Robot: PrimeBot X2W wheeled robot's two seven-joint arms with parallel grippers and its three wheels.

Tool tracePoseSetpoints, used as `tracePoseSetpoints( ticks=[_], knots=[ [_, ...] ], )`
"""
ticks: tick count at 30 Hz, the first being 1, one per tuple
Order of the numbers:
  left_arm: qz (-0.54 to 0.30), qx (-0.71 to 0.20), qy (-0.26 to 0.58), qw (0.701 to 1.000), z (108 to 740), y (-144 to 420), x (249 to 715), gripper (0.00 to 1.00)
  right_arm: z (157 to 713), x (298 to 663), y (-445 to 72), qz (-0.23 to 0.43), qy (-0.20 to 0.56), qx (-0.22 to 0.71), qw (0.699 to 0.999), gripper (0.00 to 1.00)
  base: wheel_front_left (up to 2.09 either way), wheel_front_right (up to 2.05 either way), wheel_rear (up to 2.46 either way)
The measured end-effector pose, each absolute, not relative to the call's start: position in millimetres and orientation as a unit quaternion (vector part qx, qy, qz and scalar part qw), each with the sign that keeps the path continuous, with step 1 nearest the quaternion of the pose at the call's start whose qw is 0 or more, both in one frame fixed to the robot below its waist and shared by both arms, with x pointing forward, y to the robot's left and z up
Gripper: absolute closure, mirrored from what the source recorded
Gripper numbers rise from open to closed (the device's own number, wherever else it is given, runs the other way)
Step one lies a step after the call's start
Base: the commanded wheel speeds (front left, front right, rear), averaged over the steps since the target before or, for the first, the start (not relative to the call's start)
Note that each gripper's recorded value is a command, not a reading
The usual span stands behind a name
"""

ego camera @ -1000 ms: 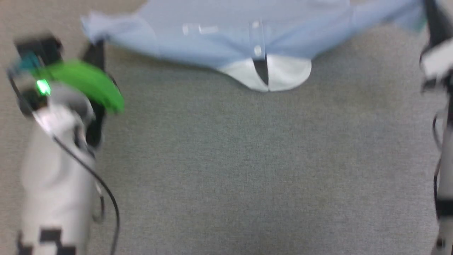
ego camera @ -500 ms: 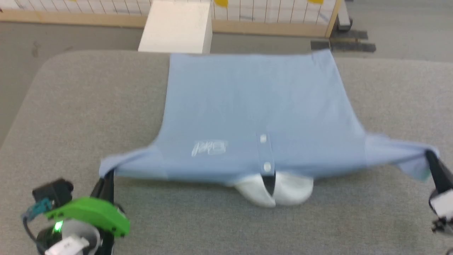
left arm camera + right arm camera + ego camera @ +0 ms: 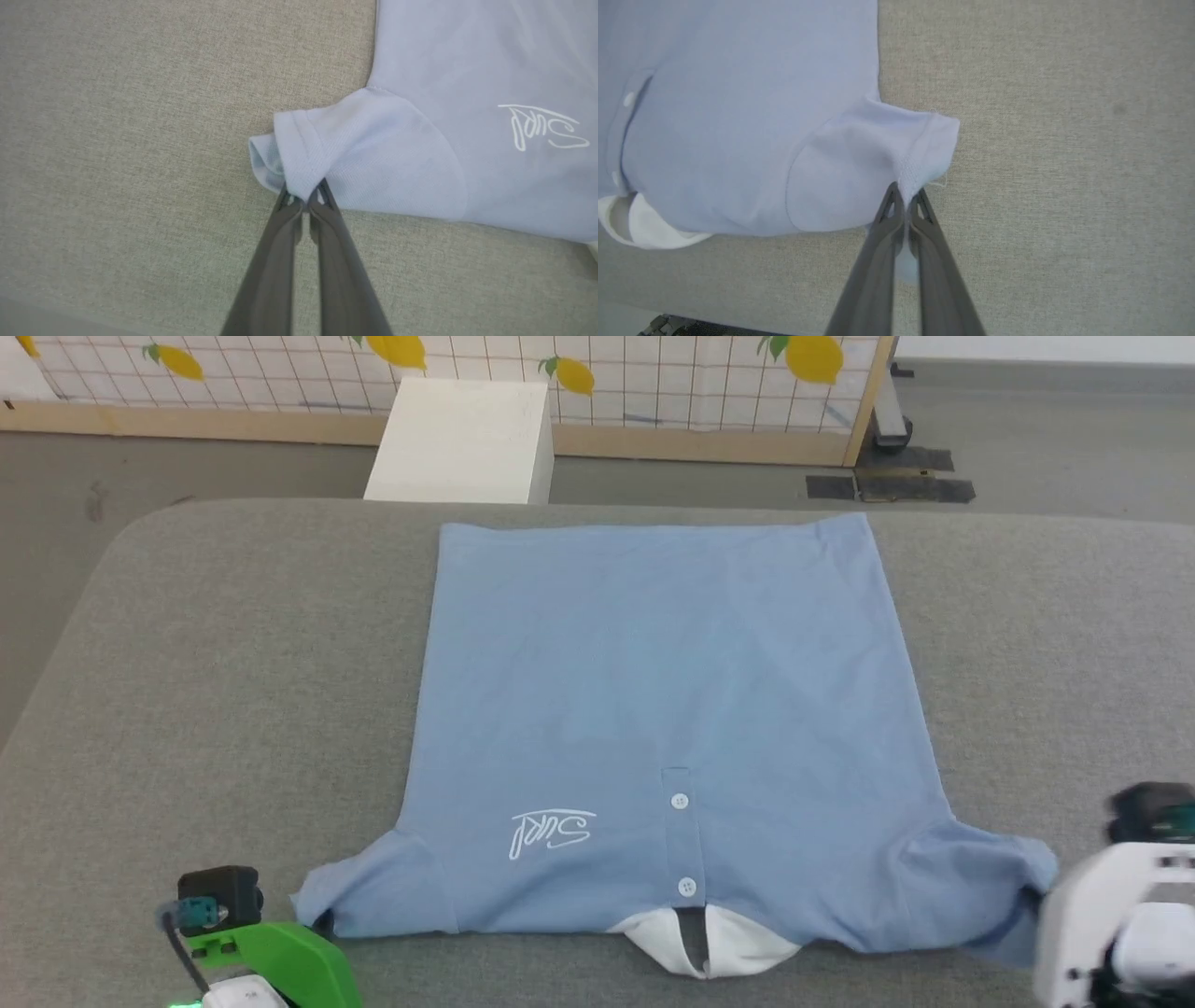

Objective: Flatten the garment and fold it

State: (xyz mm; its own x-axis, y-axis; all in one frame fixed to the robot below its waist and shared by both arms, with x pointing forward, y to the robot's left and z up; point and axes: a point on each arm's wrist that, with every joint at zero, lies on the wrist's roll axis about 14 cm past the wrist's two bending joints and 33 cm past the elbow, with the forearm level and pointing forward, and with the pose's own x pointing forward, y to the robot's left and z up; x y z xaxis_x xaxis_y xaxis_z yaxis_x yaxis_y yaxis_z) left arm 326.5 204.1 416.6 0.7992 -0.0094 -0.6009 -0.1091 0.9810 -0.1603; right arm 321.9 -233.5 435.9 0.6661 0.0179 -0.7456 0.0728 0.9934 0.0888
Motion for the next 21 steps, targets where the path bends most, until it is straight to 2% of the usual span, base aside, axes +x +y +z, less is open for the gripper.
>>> tracePoseSetpoints(
  ticks=[6,9,10,11,12,15,19,21],
  knots=[
    [0.028,-0.103,0.324,0.94,404.8,200.5,334.7,1.0,383.3,297.3,-218.7,0.008,0.526,0.01,0.851,1.0,0.0,0.0,0.0],
    [0.035,-0.113,0.311,0.943,406.0,201.1,338.6,1.0,371.5,292.0,-216.8,0.012,0.544,0.015,0.839,1.0,0.0,0.0,0.0],
    [0.038,-0.118,0.306,0.944,406.7,201.8,339.3,1.0,371.8,294.7,-216.4,0.012,0.537,0.025,0.843,0.9,0.0,0.0,0.0],
    [0.042,-0.123,0.3,0.945,408.1,203.3,340.2,1.0,373.5,298.4,-216.6,0.011,0.526,0.034,0.85,0.4,0.0,0.0,0.0],
    [0.044,-0.125,0.295,0.946,409.9,204.6,341.2,1.0,375.9,302.2,-216.5,0.011,0.515,0.041,0.856,0.0,0.0,0.0,0.0],
    [0.047,-0.137,0.271,0.952,420.9,206.5,345.8,1.0,400.1,328.5,-216.0,0.008,0.44,0.091,0.893,0.0,0.0,0.0,0.0],
    [0.044,-0.144,0.249,0.957,434.0,205.8,348.9,1.0,468.0,379.5,-227.8,0.0,0.281,0.141,0.949,0.0,0.0,0.0,0.0],
    [0.042,-0.145,0.24,0.959,439.9,205.0,350.5,1.0,500.2,398.6,-235.1,-0.005,0.214,0.148,0.966,0.0,0.0,0.0,0.0]
  ],
)
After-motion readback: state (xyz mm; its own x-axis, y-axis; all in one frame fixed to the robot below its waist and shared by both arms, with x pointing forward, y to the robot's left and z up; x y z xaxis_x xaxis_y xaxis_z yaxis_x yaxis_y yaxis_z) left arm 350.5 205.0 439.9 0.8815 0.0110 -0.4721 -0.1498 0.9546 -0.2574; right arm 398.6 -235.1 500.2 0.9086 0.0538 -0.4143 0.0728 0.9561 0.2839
